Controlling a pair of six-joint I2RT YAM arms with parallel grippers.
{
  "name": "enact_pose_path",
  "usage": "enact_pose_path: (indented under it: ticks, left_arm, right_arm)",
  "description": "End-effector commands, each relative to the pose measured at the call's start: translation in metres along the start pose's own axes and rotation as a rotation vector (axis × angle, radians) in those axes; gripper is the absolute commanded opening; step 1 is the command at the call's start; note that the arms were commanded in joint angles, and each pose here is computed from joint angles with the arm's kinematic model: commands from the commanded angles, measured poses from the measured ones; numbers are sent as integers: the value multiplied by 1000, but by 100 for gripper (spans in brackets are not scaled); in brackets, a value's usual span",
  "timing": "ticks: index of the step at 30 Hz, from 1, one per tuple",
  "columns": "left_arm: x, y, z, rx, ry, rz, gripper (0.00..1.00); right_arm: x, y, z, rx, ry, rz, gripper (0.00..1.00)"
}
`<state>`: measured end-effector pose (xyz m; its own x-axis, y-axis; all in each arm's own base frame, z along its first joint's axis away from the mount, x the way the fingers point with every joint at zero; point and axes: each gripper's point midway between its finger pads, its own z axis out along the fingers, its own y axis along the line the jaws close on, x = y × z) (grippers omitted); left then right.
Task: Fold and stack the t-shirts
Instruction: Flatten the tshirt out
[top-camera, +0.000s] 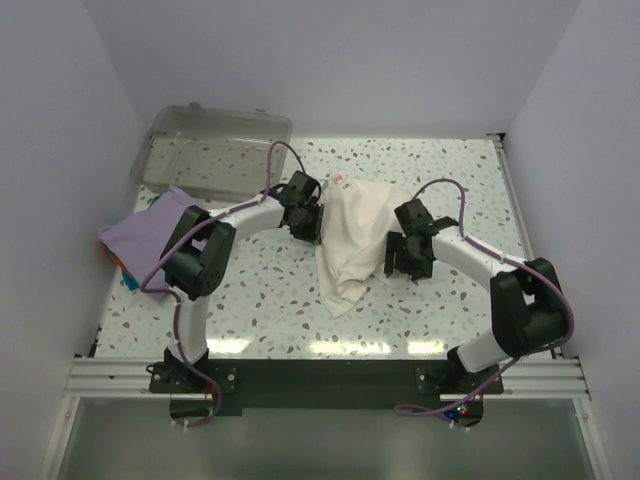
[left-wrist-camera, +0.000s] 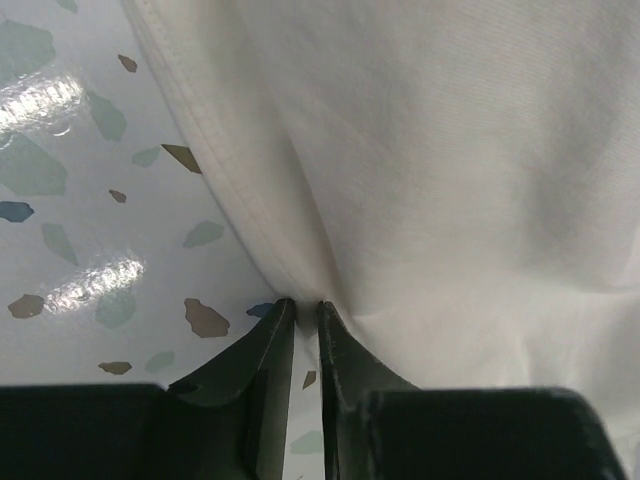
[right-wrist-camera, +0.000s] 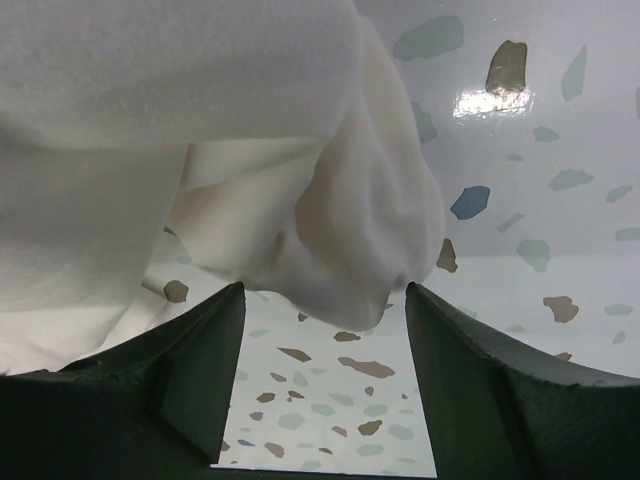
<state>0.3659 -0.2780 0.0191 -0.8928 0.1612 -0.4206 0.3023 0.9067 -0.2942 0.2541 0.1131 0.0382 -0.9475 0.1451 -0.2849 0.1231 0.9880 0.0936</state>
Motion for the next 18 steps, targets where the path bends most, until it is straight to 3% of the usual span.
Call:
enact_pose_path:
  ticks: [1,3,5,7,11,18]
  left_arm:
    - [22,5,12,-20,74,29,19]
    - [26,6,14,-18,83,34,13]
    - [27,7,14,-20,82,34,0]
    - [22,8,11,-24,67,38,0]
    - [-1,16,-6,-57,15,35,0]
    - [-52,35,-61,-100,-116,5,0]
  right_arm:
    - [-9,3,9,-9,-22,18,66]
    - [-9,4,11,-14,-19,18,62]
    - [-12,4,12,-14,-20,19,48]
    - [-19,2,9,-1,-35,20,27]
    - [-39,-10,-12,37,-74,31,7]
    - [-72,-55,-78,138,-186,63,5]
